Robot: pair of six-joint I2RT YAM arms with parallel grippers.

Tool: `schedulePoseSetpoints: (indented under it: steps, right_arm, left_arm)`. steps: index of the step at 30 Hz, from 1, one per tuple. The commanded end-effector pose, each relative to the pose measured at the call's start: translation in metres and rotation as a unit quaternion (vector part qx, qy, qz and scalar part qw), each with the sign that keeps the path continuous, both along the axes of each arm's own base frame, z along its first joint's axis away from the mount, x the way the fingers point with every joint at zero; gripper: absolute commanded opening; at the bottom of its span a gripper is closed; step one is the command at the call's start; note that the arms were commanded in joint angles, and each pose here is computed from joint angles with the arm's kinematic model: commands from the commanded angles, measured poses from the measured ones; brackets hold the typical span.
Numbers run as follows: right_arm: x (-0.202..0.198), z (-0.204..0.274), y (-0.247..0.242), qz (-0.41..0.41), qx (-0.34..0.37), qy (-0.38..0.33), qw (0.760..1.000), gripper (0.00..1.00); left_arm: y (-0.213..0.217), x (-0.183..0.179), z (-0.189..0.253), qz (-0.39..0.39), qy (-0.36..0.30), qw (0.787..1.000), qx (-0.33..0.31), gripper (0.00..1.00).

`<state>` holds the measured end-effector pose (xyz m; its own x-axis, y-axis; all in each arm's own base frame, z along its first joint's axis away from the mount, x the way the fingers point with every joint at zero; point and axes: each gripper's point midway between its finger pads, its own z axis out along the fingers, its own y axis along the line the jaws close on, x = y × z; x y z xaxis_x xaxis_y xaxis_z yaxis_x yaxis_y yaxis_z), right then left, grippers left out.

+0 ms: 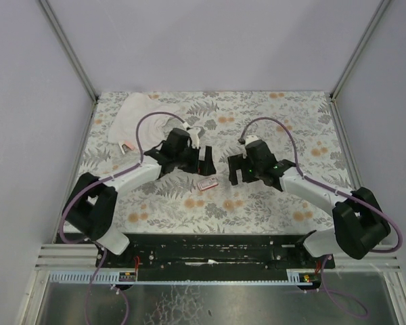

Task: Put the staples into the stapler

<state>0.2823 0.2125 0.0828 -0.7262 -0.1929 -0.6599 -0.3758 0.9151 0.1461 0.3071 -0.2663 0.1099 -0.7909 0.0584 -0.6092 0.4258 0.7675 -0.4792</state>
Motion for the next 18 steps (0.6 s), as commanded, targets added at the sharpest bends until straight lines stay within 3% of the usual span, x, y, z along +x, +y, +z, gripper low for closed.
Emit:
schedulePoseSetpoints:
  steps: [1,6,9,14,18]
  right_arm:
    - [0.011,0.016,0.007,-0.019,0.111,0.026,0.993,0.98]
    - [0.007,0.009,0.019,0.0,0.144,0.065,0.988,0.82]
    - [0.015,0.002,0.025,-0.003,0.155,0.085,0.984,0.66]
    - [0.028,-0.01,0.041,0.004,0.176,0.119,0.977,0.49]
    - [0.035,-0.022,0.052,0.008,0.186,0.141,0.972,0.4]
  left_arm:
    - [-0.027,0.015,0.012,-0.04,-0.05,0.998,-0.018,0.97]
    - [-0.032,0.01,-0.01,-0.039,-0.024,0.998,-0.034,0.92]
    - [-0.031,0.014,-0.02,-0.035,-0.027,0.999,-0.022,0.89]
    - [-0.01,0.026,-0.036,0.044,-0.009,0.999,0.025,0.72]
    - [0.003,0.02,-0.042,0.111,0.015,0.994,0.014,0.64]
